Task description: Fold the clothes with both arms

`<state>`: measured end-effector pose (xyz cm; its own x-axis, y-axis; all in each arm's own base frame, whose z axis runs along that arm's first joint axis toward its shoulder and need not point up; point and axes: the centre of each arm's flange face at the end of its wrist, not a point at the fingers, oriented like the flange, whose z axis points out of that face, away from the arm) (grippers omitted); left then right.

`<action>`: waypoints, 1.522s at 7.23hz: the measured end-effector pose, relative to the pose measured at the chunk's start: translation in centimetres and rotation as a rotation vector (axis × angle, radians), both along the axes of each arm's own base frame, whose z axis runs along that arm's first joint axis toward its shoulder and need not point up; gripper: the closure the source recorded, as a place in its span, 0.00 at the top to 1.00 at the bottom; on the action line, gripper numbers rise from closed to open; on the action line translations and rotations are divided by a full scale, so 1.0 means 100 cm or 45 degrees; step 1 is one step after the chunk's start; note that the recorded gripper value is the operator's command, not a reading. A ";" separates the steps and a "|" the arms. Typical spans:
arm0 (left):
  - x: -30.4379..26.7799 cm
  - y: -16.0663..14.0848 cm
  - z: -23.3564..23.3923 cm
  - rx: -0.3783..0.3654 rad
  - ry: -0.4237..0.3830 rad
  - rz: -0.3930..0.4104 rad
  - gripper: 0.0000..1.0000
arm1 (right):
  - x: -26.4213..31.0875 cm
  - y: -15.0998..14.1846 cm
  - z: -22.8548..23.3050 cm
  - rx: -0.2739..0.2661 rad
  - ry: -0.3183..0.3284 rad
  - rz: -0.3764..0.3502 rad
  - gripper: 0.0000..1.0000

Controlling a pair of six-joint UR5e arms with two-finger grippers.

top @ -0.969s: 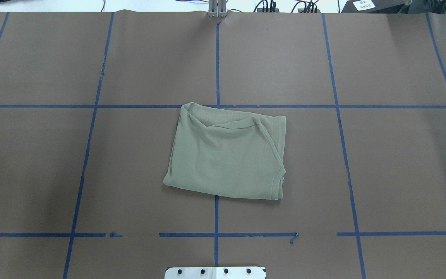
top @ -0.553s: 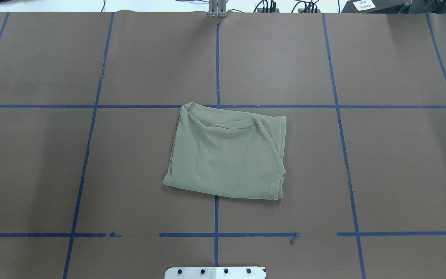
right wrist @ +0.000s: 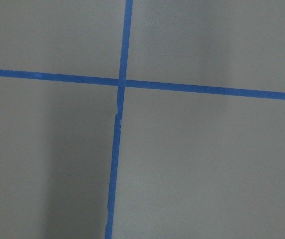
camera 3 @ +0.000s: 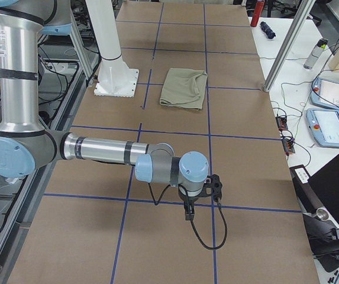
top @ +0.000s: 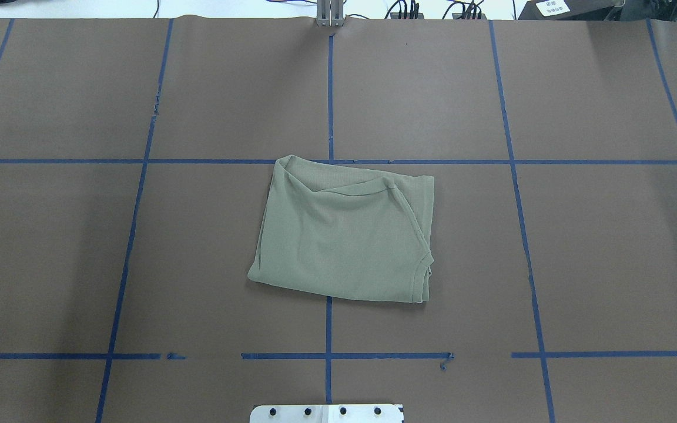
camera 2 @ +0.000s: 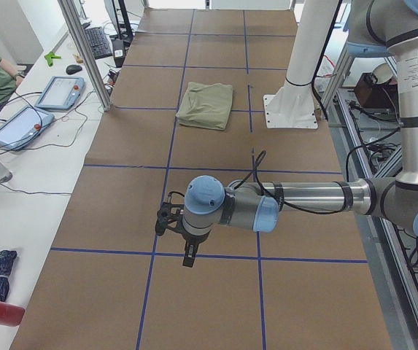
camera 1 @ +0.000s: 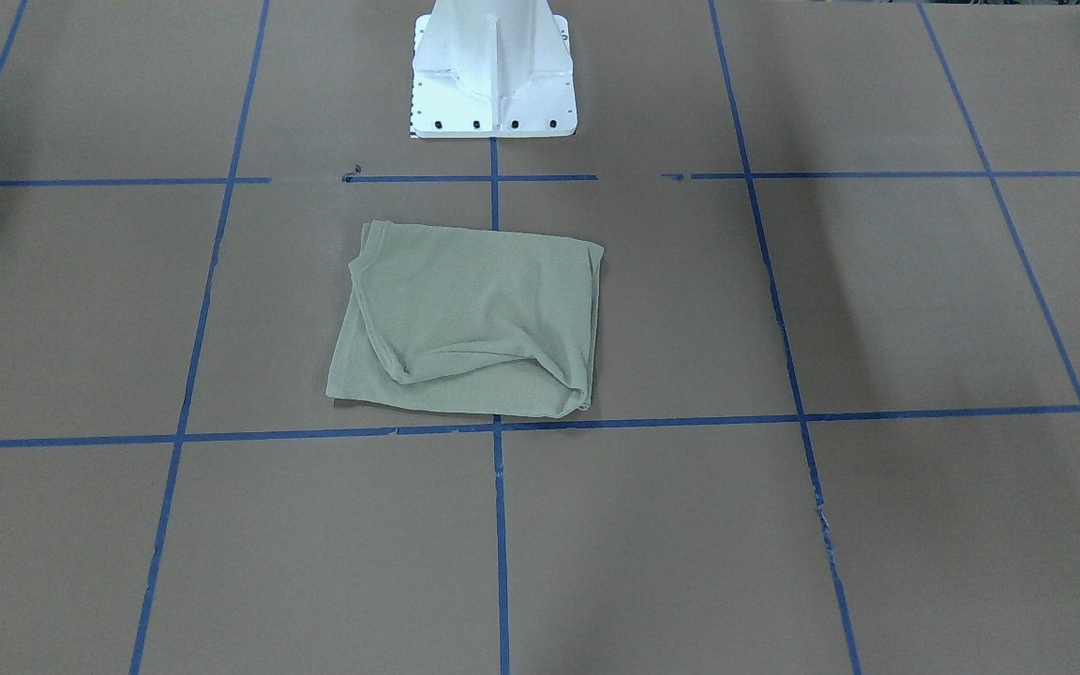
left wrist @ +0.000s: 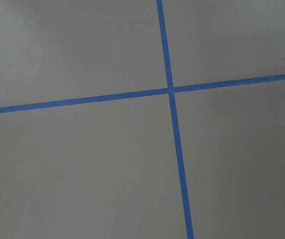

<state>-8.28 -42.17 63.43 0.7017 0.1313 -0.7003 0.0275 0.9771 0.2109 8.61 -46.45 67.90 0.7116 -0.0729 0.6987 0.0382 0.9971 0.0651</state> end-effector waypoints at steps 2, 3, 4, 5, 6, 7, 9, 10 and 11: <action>0.016 -0.010 -0.009 -0.016 0.008 0.011 1.00 | 0.000 -0.001 -0.001 0.004 0.000 0.000 1.00; 0.019 -0.010 -0.007 -0.027 0.009 0.013 1.00 | 0.000 -0.002 -0.002 0.006 0.001 0.000 1.00; 0.021 -0.008 -0.003 -0.041 0.009 0.016 1.00 | 0.000 -0.003 -0.003 0.008 0.001 0.001 1.00; 0.021 -0.007 -0.001 -0.045 0.009 0.017 1.00 | 0.000 -0.003 -0.003 0.010 0.001 0.000 1.00; 0.021 -0.008 -0.001 -0.043 0.003 0.016 1.00 | 0.000 -0.002 -0.003 0.010 0.001 -0.001 1.00; 0.020 -0.010 -0.002 -0.034 -0.015 0.013 1.00 | 0.000 -0.001 -0.003 0.010 0.001 -0.001 1.00; 0.018 -0.013 -0.005 -0.019 -0.054 0.004 1.00 | 0.000 -0.004 -0.005 0.015 0.002 0.000 1.00; 0.018 -0.013 -0.005 -0.018 -0.059 0.002 1.00 | 0.000 -0.005 -0.008 0.021 0.002 0.000 1.00; 0.018 -0.013 -0.005 -0.019 -0.060 0.001 1.00 | 0.000 -0.006 -0.011 0.027 0.002 0.001 1.00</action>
<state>-6.52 -43.46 62.92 0.7340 0.1214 -0.6682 0.0173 0.9802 0.1971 8.65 -47.06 66.78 0.7127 -0.0870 0.6960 0.0376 0.9956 0.0859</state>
